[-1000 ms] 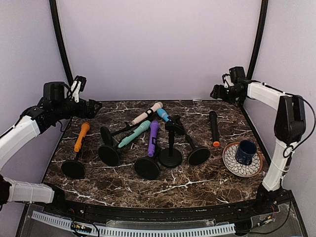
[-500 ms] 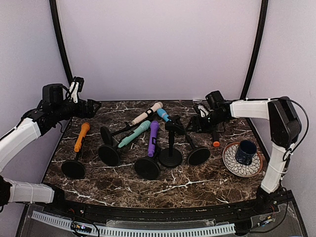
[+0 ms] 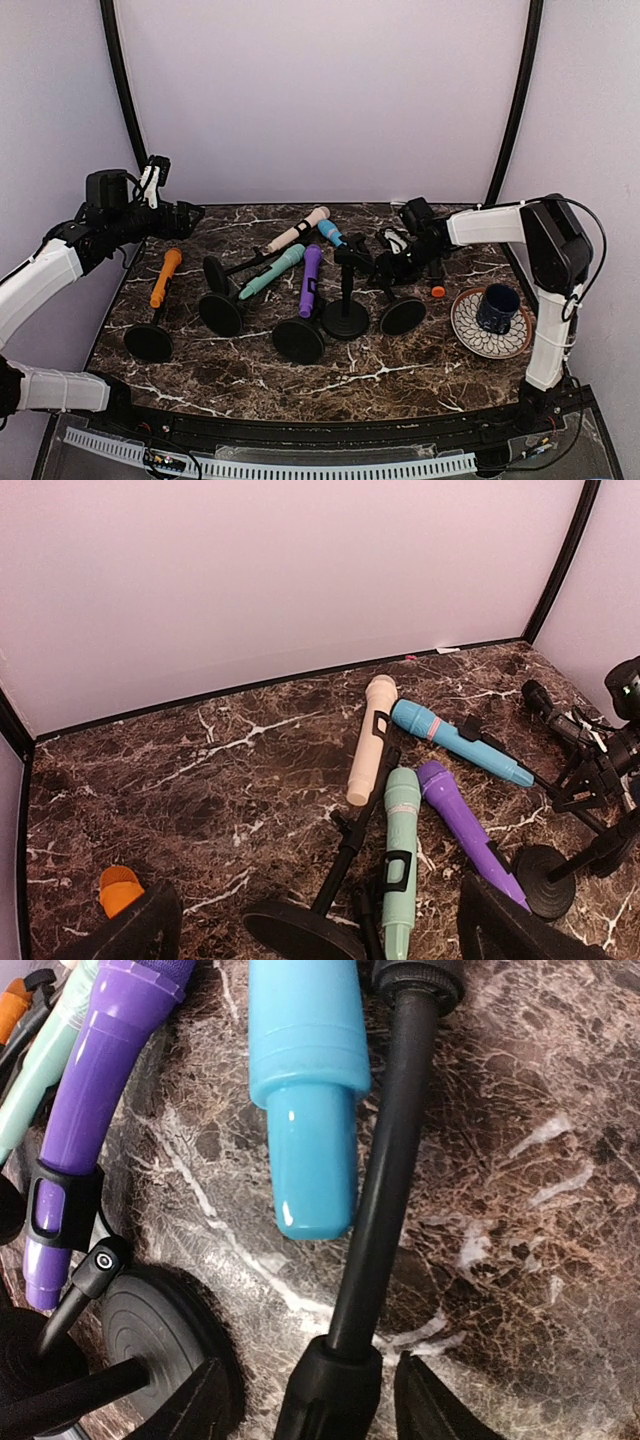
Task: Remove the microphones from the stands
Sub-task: Pick up the microphone stand with the microphone from the center of the board, then pass from the right arm to the left
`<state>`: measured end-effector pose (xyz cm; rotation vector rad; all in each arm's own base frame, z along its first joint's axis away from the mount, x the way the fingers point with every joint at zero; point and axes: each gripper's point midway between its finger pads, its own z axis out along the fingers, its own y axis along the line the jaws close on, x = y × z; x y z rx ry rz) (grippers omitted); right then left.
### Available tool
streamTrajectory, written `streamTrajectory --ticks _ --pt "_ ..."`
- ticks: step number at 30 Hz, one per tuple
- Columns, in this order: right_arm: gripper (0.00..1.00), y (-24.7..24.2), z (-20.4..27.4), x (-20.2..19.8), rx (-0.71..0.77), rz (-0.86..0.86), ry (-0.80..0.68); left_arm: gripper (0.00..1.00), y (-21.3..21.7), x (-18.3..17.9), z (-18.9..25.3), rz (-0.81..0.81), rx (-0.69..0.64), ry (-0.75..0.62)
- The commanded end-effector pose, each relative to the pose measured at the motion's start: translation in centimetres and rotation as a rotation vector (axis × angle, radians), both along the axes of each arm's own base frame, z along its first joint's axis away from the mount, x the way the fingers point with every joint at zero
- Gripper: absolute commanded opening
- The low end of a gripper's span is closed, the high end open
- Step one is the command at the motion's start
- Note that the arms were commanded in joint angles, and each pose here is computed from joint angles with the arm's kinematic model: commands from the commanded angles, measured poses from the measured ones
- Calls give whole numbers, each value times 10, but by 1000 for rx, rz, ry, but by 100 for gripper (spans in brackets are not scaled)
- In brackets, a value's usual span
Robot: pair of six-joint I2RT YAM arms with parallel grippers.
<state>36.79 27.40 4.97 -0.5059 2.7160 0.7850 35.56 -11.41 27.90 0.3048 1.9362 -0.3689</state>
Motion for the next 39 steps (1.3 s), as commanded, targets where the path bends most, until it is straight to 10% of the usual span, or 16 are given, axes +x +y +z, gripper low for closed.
streamTrajectory --ticks 1,18,39 --pt "54 8 -3 5 -1 0 -5 98 2 -3 8 -5 13 -32" --pt "0 -2 68 29 81 -121 -328 97 -22 4 32 -99 -132 -46" --pt "0 -20 265 -12 528 -209 -1061 94 -210 -1 128 -543 -419 -150"
